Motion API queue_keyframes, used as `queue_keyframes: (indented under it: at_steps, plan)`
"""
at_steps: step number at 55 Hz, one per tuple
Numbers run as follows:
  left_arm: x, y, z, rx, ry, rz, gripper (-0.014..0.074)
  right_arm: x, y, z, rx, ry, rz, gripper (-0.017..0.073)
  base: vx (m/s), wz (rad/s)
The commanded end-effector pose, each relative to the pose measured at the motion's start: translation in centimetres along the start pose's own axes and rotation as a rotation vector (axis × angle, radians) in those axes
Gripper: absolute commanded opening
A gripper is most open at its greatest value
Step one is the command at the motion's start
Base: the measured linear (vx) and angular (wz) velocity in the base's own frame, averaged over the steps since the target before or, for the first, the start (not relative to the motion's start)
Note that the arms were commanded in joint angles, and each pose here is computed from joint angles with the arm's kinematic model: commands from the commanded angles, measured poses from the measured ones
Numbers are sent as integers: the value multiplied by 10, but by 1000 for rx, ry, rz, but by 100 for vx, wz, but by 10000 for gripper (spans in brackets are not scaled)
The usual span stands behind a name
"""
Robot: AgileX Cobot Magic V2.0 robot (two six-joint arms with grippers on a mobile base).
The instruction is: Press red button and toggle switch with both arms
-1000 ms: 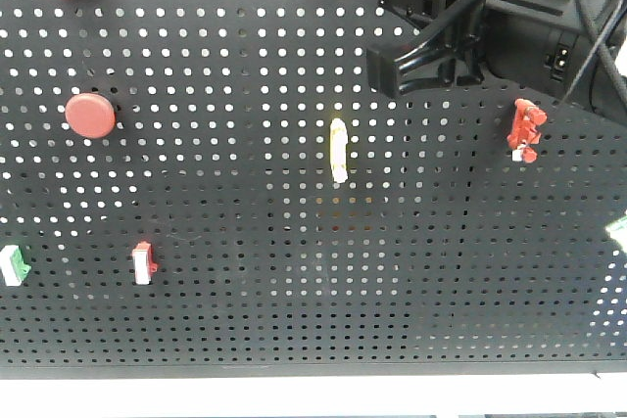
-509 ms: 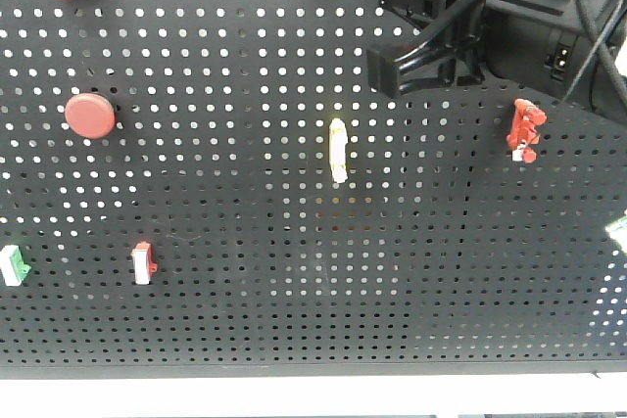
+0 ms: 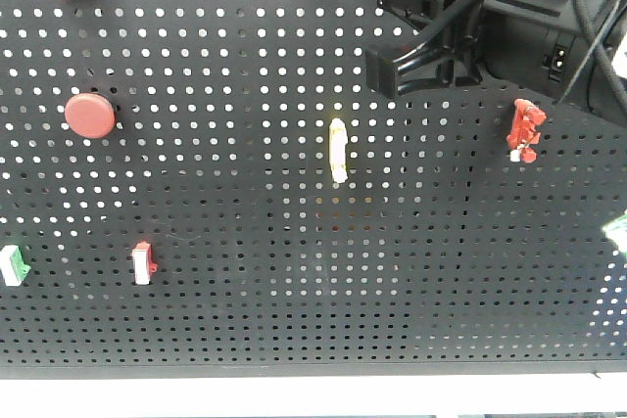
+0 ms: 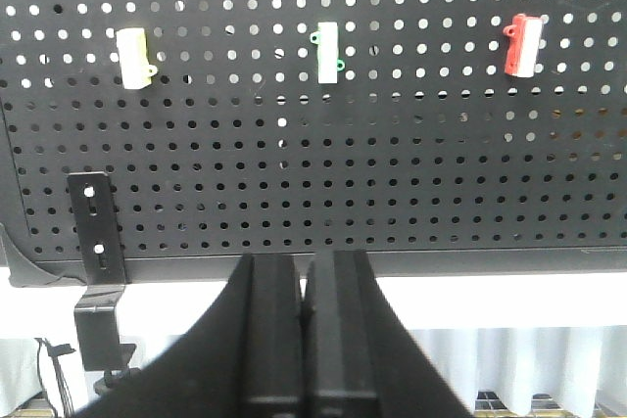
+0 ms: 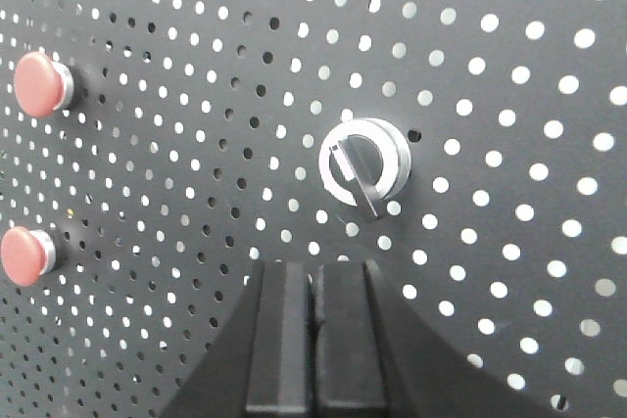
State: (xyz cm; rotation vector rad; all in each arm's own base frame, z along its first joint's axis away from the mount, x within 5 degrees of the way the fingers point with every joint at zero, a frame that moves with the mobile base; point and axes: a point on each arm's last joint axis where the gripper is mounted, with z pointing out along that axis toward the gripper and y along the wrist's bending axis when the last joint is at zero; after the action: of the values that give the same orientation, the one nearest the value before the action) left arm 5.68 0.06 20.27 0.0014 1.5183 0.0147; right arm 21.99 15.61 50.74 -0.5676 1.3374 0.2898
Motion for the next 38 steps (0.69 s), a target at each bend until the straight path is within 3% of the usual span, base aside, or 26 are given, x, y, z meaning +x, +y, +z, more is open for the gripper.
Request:
queue_keyframes:
  at_steps: [1,13,20,23,30,32,38]
  plan:
    - [-2,-1,1,15,-48,-15,2,-22,-4,-10,9,-124,-19,0,0,0]
    - [-2,-1,1,15,-48,-13,2,-21,-5,-10,11,-112,-20,0,0,0]
    - [-2,-1,1,15,-48,-13,2,-14,-18,-33,68,-80,-90,0,0,0]
    - [-2,-1,1,15,-48,-13,2,2,-25,-48,100,-56,-61,0,0,0]
    - [-2,-1,1,15,-48,-13,2,64,-44,-94,247,21,90,0,0,0]
    - [-2,-1,1,15,-48,-13,2,82,-46,-109,293,44,109,0,0,0]
    - [-2,-1,1,15,-48,-13,2,131,-40,-157,407,83,94,0,0,0]
